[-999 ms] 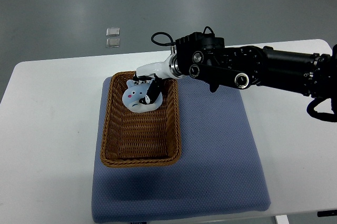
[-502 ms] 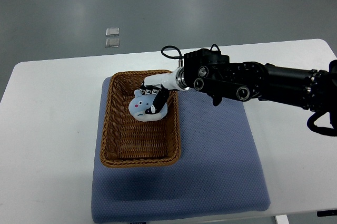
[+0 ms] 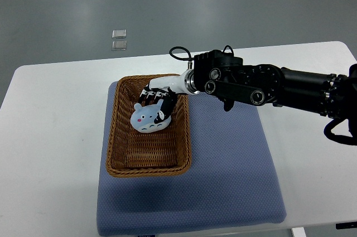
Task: Place blue toy in brown basket
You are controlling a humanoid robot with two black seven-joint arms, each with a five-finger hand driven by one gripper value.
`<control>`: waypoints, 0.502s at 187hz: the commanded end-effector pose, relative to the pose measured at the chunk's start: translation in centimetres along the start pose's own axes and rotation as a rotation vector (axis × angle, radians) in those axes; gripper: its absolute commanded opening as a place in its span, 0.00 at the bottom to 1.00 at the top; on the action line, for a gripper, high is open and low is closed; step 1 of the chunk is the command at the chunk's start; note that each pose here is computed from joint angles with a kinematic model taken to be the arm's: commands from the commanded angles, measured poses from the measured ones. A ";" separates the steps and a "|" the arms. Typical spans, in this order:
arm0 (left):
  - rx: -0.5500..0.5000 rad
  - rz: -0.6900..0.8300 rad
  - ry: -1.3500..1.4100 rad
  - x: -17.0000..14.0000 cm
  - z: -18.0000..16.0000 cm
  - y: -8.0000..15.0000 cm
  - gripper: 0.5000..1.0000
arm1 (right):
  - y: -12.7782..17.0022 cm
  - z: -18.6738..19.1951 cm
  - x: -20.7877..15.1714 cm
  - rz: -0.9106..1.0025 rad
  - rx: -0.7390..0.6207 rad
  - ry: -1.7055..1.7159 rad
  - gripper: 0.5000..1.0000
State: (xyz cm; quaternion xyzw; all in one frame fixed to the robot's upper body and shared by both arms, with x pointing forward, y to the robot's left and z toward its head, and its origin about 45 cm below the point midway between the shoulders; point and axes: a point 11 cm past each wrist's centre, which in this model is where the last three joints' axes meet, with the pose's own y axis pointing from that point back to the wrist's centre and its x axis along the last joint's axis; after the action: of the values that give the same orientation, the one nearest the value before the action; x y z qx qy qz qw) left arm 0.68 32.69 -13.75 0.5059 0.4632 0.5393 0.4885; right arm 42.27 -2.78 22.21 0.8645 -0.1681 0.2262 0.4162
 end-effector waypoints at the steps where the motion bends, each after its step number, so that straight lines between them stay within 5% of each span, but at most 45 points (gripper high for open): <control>1: 0.000 0.000 0.001 0.0 0.0 0.0 1.00 | 0.1 -0.4 0.4 0.007 0.009 -0.002 0.63; 47: 0.000 0.002 0.001 0.0 0.0 0.0 1.00 | 0.9 -2.8 2.5 0.058 0.100 -0.075 0.63; 73: 0.000 0.002 -0.001 0.0 0.0 0.0 1.00 | 2.6 -5.9 5.6 0.138 0.245 -0.170 0.63; 94: 0.000 0.002 0.001 0.0 0.0 0.0 1.00 | 5.6 -4.1 9.8 0.262 0.313 -0.287 0.63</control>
State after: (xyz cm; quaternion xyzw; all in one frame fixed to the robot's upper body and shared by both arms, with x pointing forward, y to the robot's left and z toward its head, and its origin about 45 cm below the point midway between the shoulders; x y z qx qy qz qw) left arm 0.68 32.72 -13.74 0.5061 0.4629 0.5400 0.4879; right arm 44.75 -0.95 30.43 0.9099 -0.2425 0.1977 0.2724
